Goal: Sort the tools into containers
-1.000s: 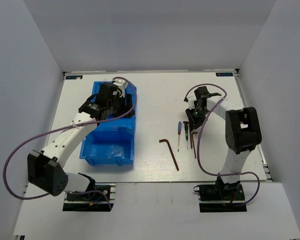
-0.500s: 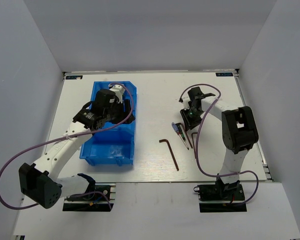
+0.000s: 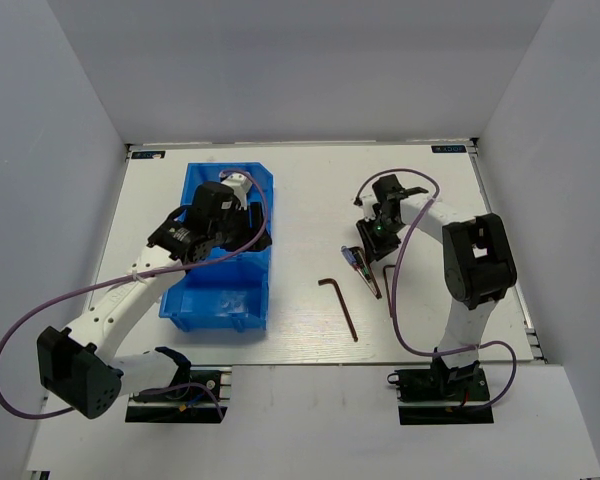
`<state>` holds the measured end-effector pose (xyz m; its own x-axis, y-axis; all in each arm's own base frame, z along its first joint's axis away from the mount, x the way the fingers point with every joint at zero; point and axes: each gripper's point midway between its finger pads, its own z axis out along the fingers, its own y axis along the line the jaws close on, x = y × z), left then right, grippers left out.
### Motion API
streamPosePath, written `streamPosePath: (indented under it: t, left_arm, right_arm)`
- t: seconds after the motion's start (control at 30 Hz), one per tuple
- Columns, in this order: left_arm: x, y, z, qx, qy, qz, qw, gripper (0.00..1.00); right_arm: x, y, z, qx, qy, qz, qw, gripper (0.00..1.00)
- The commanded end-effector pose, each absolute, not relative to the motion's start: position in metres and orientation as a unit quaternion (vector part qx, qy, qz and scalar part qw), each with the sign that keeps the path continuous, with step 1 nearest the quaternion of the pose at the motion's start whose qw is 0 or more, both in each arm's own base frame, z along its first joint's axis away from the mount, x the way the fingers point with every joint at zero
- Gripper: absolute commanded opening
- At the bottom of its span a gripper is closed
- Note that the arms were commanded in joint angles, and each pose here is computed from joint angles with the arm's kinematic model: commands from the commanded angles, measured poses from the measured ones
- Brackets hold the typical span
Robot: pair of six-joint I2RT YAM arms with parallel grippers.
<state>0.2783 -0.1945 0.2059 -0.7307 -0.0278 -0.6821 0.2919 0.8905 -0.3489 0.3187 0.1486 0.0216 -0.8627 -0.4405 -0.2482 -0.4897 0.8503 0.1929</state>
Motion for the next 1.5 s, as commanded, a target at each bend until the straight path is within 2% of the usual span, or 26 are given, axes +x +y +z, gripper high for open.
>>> streamPosePath:
  t: [0.0, 0.37, 0.67, 0.77, 0.9, 1.03, 1.1, 1.2, 1.3, 1.43, 1.47]
  left_arm:
    - [0.273, -0.197, 0.217, 0.074, 0.895, -0.237, 0.371, 0.69]
    - [0.271, -0.201, 0.216, 0.08, 0.894, -0.237, 0.371, 0.69]
    - [0.265, -0.197, 0.21, 0.068, 0.902, -0.226, 0.361, 0.69]
    - [0.259, -0.201, 0.206, 0.066, 0.902, -0.233, 0.356, 0.69]
    - [0.254, -0.204, 0.202, 0.064, 0.905, -0.239, 0.347, 0.69]
    - [0.25, -0.207, 0.208, 0.066, 0.903, -0.242, 0.348, 0.69]
    - [0.249, -0.208, 0.21, 0.068, 0.903, -0.24, 0.349, 0.69]
    - [0.246, -0.208, 0.218, 0.066, 0.899, -0.244, 0.357, 0.69]
    - [0.243, -0.21, 0.221, 0.066, 0.897, -0.25, 0.358, 0.69]
    - [0.239, -0.212, 0.239, 0.072, 0.885, -0.262, 0.378, 0.69]
    - [0.241, -0.212, 0.244, 0.069, 0.88, -0.264, 0.388, 0.69]
  right_arm:
    - [0.314, 0.156, 0.037, -0.25, 0.951, 0.143, 0.113, 0.39]
    - [0.309, 0.153, 0.014, -0.259, 0.954, 0.119, 0.09, 0.4]
    - [0.303, 0.165, -0.007, -0.298, 0.946, 0.038, 0.123, 0.45]
    - [0.282, 0.16, -0.018, -0.302, 0.949, 0.009, 0.094, 0.45]
    - [0.282, 0.155, -0.025, -0.287, 0.955, -0.007, 0.076, 0.45]
    - [0.268, 0.139, -0.033, -0.284, 0.958, -0.023, 0.036, 0.37]
    - [0.26, 0.135, -0.038, -0.278, 0.96, -0.024, 0.016, 0.18]
    - [0.259, 0.134, -0.038, -0.272, 0.962, -0.024, 0.012, 0.0]
    - [0.267, 0.135, -0.031, -0.275, 0.961, -0.022, 0.023, 0.0]
    - [0.309, 0.159, 0.01, -0.305, 0.947, 0.02, 0.1, 0.0]
    - [0.336, 0.171, 0.034, -0.326, 0.933, 0.032, 0.145, 0.0]
